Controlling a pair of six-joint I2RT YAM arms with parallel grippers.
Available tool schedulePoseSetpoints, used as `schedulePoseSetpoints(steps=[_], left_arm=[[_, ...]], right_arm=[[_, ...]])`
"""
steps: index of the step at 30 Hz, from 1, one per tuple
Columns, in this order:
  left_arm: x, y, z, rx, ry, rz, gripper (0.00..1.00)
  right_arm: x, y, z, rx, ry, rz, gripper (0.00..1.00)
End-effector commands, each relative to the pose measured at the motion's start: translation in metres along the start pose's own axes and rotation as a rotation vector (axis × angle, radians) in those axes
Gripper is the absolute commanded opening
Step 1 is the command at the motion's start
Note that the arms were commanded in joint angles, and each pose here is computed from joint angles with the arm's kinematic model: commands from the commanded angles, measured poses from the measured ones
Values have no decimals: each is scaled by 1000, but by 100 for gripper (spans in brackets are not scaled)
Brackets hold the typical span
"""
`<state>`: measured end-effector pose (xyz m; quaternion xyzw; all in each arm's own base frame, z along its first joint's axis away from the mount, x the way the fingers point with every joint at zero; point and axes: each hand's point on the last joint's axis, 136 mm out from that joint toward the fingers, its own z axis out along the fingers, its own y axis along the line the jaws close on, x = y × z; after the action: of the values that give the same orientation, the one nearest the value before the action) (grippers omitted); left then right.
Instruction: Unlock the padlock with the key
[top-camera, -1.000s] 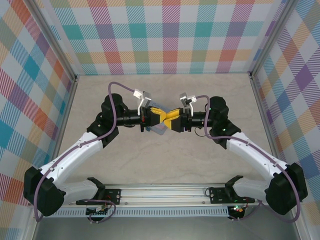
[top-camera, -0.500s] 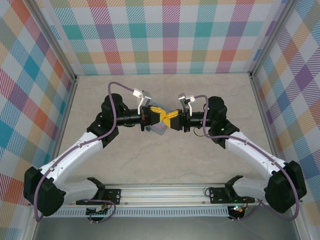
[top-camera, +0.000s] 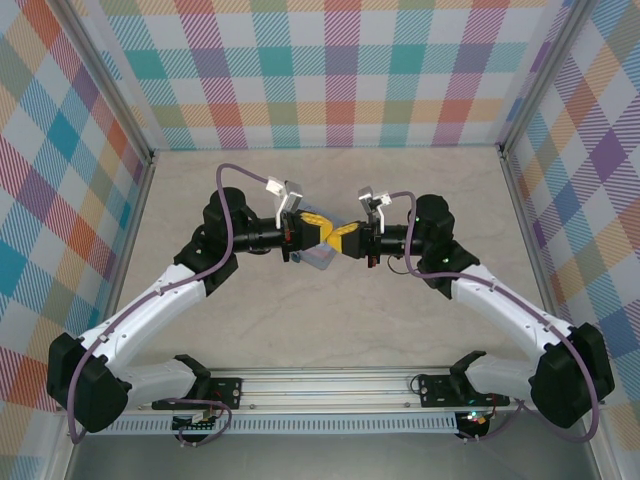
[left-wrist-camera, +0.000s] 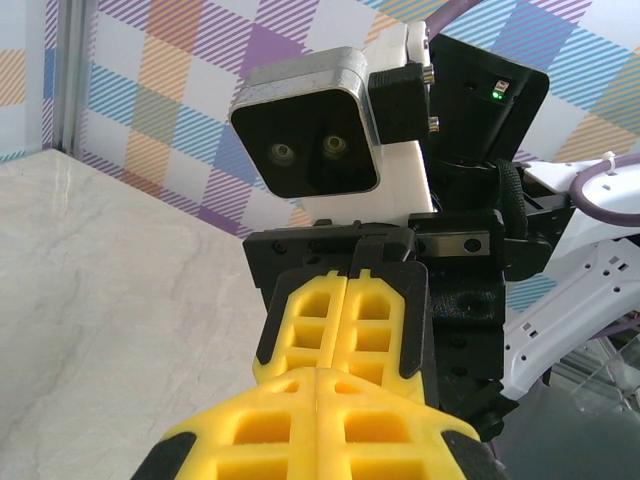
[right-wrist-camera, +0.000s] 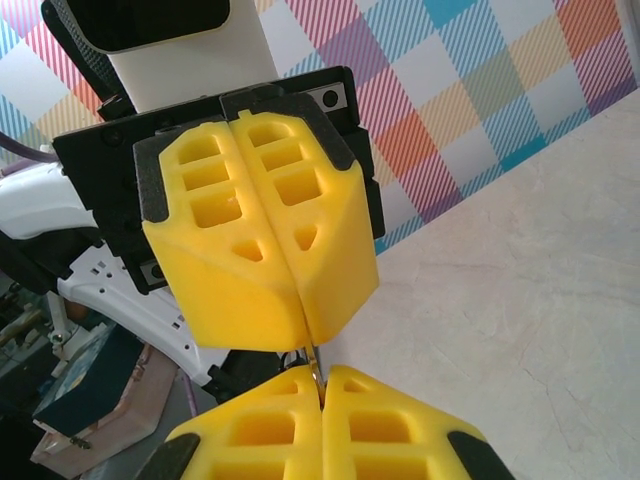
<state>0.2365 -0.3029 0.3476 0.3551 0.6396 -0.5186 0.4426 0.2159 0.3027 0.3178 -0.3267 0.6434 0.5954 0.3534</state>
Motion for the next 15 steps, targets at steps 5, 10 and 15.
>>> schedulePoseSetpoints(steps=[5,10,15], left_arm=[[-15,21,-11,-158,-61,29,28],[-3,72,-32,-337,-64,-94,62],[36,129,-60,-517,-30,-237,78]], right_arm=[[18,-18,-8,147,51,2,3],[50,-61,-19,368,154,98,2],[89,-96,-28,515,257,232,3]])
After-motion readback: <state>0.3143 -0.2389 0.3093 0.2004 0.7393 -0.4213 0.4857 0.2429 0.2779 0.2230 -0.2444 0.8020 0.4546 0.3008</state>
